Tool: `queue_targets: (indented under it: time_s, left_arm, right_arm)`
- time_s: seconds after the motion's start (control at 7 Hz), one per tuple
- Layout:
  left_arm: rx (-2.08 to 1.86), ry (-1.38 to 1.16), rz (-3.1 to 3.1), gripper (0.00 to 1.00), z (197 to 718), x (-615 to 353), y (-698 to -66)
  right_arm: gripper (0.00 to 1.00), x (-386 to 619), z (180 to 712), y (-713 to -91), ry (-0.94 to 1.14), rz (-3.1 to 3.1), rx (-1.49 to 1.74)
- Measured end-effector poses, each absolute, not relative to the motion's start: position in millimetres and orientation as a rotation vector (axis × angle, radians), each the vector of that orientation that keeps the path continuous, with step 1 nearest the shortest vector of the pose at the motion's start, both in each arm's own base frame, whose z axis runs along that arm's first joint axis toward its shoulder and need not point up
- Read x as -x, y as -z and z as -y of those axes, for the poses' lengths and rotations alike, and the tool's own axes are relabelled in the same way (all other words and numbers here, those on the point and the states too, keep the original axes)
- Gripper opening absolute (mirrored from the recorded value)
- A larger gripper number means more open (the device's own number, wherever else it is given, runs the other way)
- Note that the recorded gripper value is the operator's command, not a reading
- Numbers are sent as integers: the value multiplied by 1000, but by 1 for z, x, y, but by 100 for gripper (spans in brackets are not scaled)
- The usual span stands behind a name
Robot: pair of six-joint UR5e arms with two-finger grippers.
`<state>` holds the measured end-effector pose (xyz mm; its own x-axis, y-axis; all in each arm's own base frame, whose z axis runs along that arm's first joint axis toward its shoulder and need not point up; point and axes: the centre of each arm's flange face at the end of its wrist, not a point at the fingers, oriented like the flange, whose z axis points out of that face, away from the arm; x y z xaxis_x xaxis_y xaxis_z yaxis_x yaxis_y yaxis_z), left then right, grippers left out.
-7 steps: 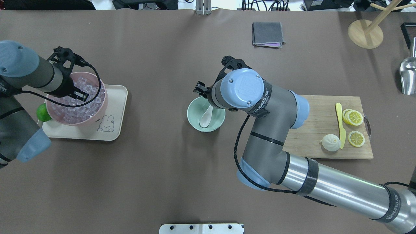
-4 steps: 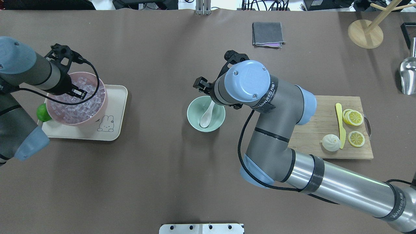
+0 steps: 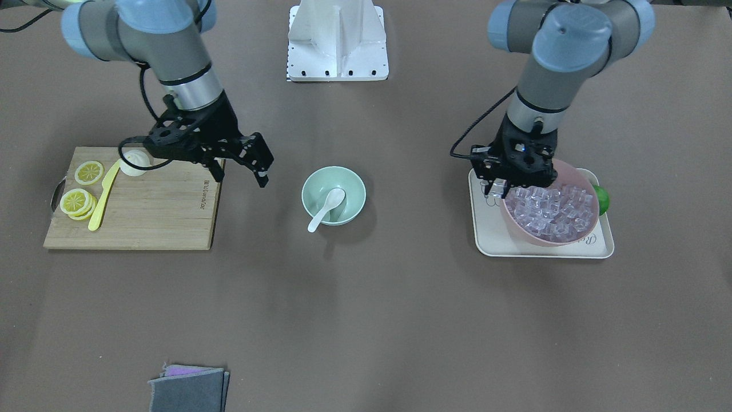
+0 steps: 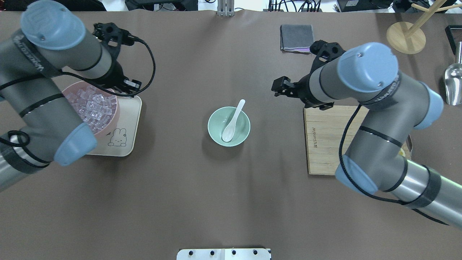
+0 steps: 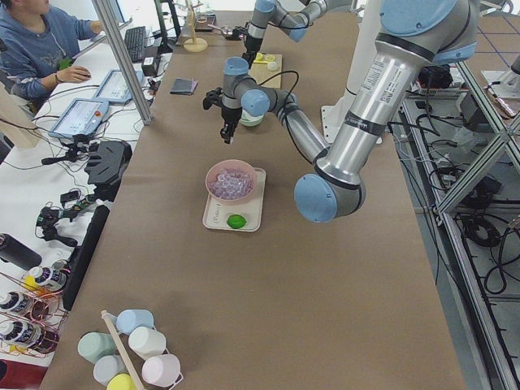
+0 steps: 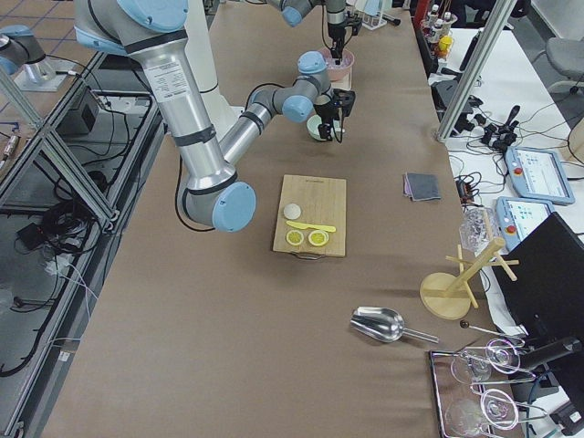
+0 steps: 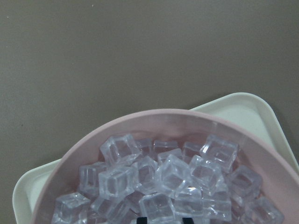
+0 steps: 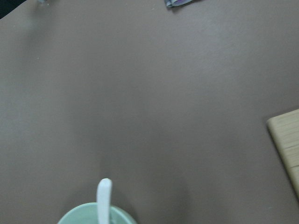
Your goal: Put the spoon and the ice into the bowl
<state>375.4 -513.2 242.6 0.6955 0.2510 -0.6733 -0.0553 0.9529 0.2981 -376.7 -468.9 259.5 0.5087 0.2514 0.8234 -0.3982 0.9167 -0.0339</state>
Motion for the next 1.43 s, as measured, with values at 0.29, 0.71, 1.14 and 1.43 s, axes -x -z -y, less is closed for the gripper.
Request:
queue_targets:
  time_s: [0.29, 0.71, 1.14, 1.43]
  left_arm:
    - [-190, -65, -843, 0, 499, -465, -171]
    - [-168, 32, -869, 97, 482, -576, -108]
    - [-203, 34, -870, 98, 467, -584, -123]
    - [-243, 3, -848, 98, 475, -527, -159]
  right_arm:
    - [100, 311, 491, -315, -276, 887, -197]
    - [100, 227, 512, -374, -162, 829, -211]
    - [100, 200, 520, -399, -134, 805, -209]
    - [100, 196, 519, -406, -106, 809, -200]
